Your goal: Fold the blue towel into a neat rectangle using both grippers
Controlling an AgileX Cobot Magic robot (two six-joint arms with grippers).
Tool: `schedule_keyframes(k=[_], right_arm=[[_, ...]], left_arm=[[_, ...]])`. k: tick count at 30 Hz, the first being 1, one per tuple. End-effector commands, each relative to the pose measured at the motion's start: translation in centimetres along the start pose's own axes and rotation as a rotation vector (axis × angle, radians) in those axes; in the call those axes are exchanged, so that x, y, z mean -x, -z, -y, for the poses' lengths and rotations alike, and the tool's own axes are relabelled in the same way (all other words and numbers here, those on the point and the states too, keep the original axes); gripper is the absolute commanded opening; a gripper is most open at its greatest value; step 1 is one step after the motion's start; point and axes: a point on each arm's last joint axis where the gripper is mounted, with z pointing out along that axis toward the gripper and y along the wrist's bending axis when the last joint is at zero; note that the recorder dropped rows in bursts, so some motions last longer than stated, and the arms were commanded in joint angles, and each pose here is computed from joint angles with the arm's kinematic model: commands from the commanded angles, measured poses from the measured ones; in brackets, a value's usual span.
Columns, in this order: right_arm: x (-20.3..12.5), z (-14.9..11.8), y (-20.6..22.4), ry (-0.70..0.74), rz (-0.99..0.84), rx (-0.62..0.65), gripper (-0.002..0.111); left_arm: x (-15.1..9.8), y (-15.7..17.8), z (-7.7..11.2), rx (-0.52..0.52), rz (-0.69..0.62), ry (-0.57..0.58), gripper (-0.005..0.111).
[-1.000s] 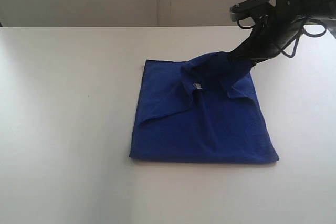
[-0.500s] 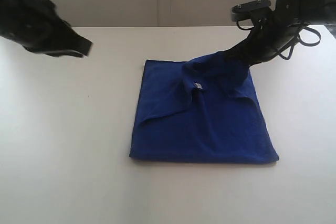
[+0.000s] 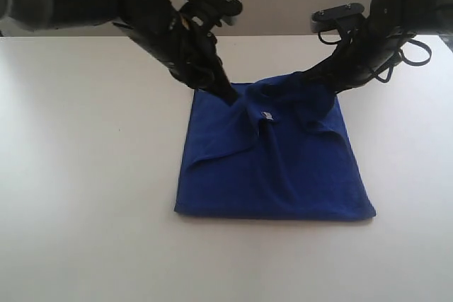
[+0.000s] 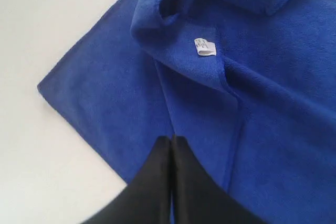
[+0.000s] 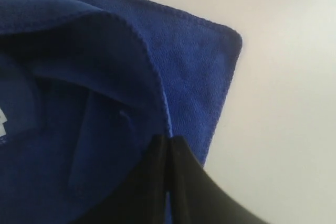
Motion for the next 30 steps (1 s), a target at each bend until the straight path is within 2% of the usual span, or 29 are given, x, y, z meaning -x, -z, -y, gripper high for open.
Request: schedule_keyframes(k=[1, 6, 10, 18, 23, 25, 30], right_arm=[[0.1, 0.5, 0.1, -0.024, 0.013, -0.003, 0.000], [0.3, 0.5, 0.1, -0.014, 0.034, -0.008, 0.000], [0.3, 0.5, 0.1, -0.011, 0.038, -0.010, 0.000], [0.3, 0.5, 0.1, -0.011, 0.040, -0.010, 0.000], [0.3, 0.8, 0.1, -0.014, 0.039, -0.015, 0.000], [0.3, 1.0, 0.1, -0.022, 0.039, -0.017, 0.000], [0.2, 1.3, 0.1, -0.032, 0.037, -0.020, 0.000]], left_arm=[[1.7, -2.2, 1.2, 0.013, -0.025, -0.115, 0.000], [1.9, -6.2, 2.3, 0.017, -0.003, -0.163, 0.000], [1.2, -8.8, 3.5, 0.006, 0.001, -0.254, 0.000], [2.2, -10.2, 5.2, 0.042, 0.137, -0.431, 0.000], [2.1, -11.4, 5.4, 0.058, 0.176, -0.443, 0.000], [2.1, -11.6, 5.4, 0.065, 0.193, -0.442, 0.005], [1.2, -13.3, 5.5, 0.066, 0.185, -0.469, 0.031]])
